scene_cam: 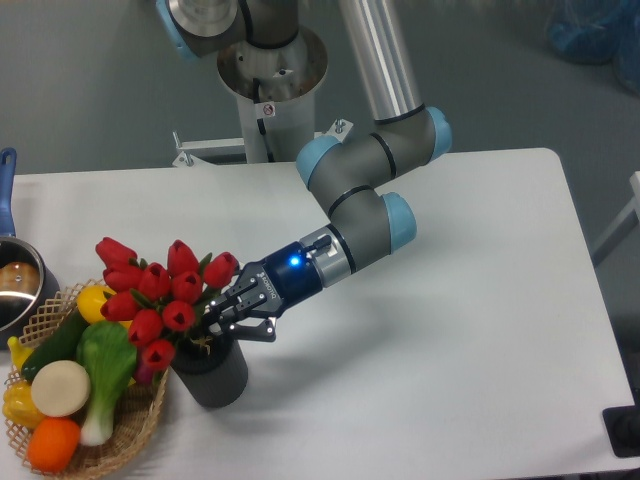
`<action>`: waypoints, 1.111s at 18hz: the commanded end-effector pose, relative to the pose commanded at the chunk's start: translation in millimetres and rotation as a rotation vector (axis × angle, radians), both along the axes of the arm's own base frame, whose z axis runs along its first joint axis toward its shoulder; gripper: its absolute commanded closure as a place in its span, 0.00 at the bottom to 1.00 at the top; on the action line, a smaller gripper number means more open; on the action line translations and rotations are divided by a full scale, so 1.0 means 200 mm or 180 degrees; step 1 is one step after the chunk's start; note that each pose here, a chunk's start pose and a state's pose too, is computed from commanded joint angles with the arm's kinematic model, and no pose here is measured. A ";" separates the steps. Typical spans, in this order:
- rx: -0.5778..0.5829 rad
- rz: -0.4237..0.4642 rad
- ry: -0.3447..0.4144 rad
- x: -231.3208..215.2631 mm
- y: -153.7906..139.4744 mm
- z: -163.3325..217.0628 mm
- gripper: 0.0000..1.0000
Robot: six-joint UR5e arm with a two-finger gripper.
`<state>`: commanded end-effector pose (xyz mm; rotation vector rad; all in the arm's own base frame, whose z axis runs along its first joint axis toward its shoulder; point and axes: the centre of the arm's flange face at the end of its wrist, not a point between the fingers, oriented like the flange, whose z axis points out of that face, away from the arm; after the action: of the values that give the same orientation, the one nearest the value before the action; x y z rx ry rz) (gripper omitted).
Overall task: Insert the flowers into the vase
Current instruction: 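Push the tulips further down into the vase and hold, then open the gripper to release the tulips and pull back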
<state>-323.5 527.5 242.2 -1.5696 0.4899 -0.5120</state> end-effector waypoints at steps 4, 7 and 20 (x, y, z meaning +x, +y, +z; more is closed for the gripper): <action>-0.0013 0.0000 -0.0009 0.00 0.00 -0.02 0.82; -0.0016 0.0000 -0.0013 0.00 0.00 -0.02 0.80; -0.0001 0.0009 0.0007 -0.01 0.00 -0.02 0.61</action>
<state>-326.0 527.2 238.3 -1.5711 0.4892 -0.5084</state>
